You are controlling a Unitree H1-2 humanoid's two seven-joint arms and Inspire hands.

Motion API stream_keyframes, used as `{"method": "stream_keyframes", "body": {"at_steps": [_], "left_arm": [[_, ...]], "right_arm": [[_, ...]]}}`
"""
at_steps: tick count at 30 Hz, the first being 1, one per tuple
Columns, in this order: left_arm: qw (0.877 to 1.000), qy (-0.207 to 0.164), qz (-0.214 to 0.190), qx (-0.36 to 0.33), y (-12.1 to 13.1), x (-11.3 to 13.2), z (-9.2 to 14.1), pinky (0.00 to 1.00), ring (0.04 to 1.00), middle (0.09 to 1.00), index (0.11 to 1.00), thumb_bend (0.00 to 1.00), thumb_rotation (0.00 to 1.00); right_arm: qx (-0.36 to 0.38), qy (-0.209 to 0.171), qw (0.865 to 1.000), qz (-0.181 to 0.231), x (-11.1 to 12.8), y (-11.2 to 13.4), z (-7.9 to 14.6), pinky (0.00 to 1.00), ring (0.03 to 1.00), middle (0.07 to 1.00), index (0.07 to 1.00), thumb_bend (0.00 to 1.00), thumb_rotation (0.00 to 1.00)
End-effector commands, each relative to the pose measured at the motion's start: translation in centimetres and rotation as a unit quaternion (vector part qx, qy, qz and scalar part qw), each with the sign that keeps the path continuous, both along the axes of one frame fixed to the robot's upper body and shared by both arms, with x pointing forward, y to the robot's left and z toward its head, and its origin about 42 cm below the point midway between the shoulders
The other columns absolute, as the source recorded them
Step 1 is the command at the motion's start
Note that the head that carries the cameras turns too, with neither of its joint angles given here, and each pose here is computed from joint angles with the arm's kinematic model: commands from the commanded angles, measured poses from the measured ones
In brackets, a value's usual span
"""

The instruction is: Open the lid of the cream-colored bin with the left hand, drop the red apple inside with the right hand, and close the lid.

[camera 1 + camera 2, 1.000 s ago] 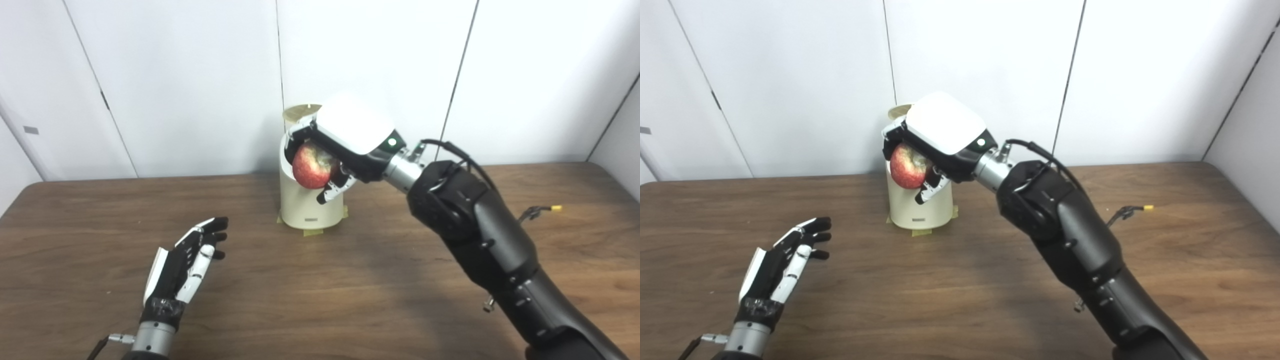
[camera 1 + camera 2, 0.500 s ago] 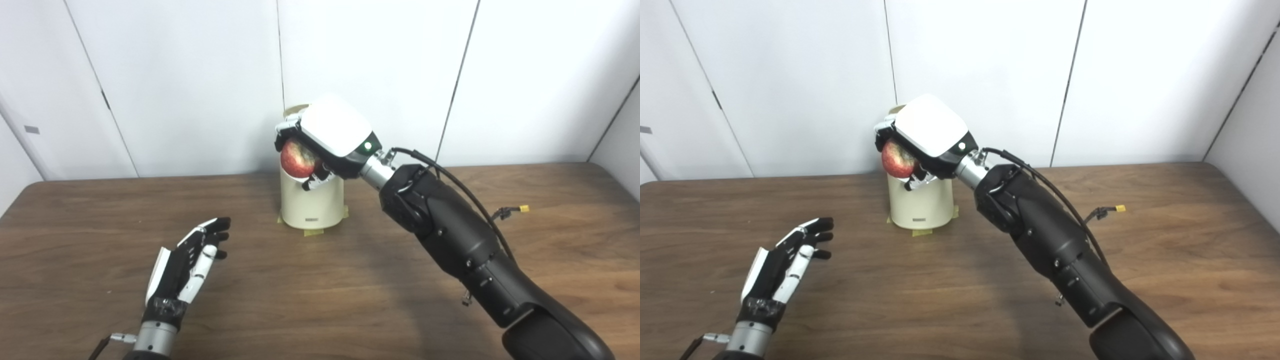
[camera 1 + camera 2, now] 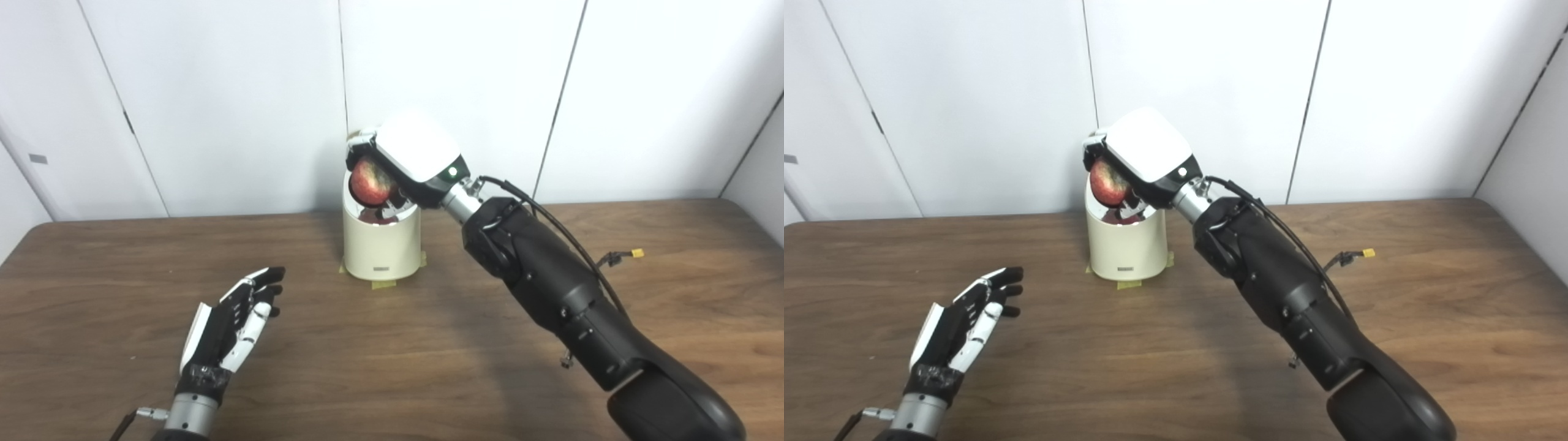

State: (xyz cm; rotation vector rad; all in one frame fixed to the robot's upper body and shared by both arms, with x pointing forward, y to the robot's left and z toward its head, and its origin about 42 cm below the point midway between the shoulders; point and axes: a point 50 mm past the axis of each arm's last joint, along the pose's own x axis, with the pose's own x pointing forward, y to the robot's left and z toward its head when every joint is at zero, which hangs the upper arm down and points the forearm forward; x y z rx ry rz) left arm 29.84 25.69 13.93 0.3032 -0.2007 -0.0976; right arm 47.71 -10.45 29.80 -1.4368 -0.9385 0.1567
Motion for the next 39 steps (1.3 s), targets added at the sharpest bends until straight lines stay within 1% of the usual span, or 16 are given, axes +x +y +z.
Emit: {"method": "stream_keyframes", "body": {"at_steps": [1,10,13,16,20,23,27,30,31,32,35,39], "left_arm": [[0.999,-0.039,-0.006,0.004,-0.18,0.74,1.88,0.67,0.798,0.835,0.806,0.34,0.75],[0.999,-0.039,-0.008,0.008,-0.18,0.77,1.80,0.67,0.805,0.843,0.808,0.34,0.77],[0.999,-0.037,-0.008,0.008,-0.22,0.75,1.86,0.67,0.805,0.843,0.806,0.34,0.77],[0.999,-0.035,-0.007,0.008,-0.24,0.67,1.91,0.68,0.805,0.843,0.804,0.34,0.77],[0.999,-0.036,-0.007,0.008,-0.23,0.67,1.90,0.67,0.801,0.840,0.804,0.34,0.79],[0.999,-0.034,-0.006,0.002,-0.31,0.64,1.93,0.68,0.804,0.841,0.803,0.34,0.77],[0.999,-0.036,-0.005,0.005,-0.36,0.67,1.89,0.67,0.798,0.837,0.801,0.33,0.77],[0.999,-0.035,-0.008,0.013,-0.34,0.68,1.88,0.67,0.800,0.840,0.805,0.33,0.78],[0.999,-0.035,-0.009,0.015,-0.34,0.68,1.90,0.67,0.802,0.842,0.804,0.33,0.79],[0.999,-0.035,-0.010,0.015,-0.36,0.67,1.91,0.67,0.805,0.844,0.804,0.33,0.79],[0.999,-0.033,-0.009,0.014,-0.43,0.63,1.99,0.67,0.803,0.842,0.802,0.32,0.78],[0.999,-0.034,-0.010,0.013,-0.38,0.66,1.95,0.67,0.800,0.839,0.800,0.32,0.78]], "right_arm": [[0.023,-0.052,0.998,-0.002,0.67,0.29,4.00,0.35,0.465,0.546,0.438,0.50,0.00],[0.013,-0.039,0.999,-0.034,1.10,-0.01,3.93,0.35,0.459,0.557,0.451,0.50,0.00],[0.013,-0.013,0.999,-0.047,0.92,-0.12,3.84,0.36,0.477,0.570,0.450,0.49,0.00],[0.009,-0.002,0.999,-0.053,0.67,-0.15,3.79,0.35,0.482,0.580,0.458,0.49,0.00],[0.012,0.007,0.999,-0.046,0.48,-0.28,3.66,0.38,0.447,0.566,0.462,0.51,0.00],[0.014,0.009,0.999,-0.036,0.44,-0.34,3.69,0.39,0.470,0.559,0.464,0.52,0.00],[0.024,0.011,0.999,-0.019,0.52,-0.48,3.61,0.39,0.472,0.549,0.470,0.52,0.00],[0.029,0.013,0.999,-0.015,0.57,-0.53,3.49,0.39,0.474,0.550,0.471,0.52,0.00],[0.030,0.014,0.999,-0.014,0.57,-0.53,3.45,0.39,0.475,0.554,0.478,0.52,0.07],[0.030,0.016,0.999,-0.014,0.54,-0.53,3.42,0.38,0.476,0.557,0.483,0.52,0.11],[0.032,0.019,0.999,-0.012,0.47,-0.51,3.34,0.41,0.498,0.565,0.486,0.52,0.14],[0.026,0.022,0.999,-0.016,0.42,-0.51,3.32,0.43,0.519,0.578,0.487,0.52,0.15]]}}
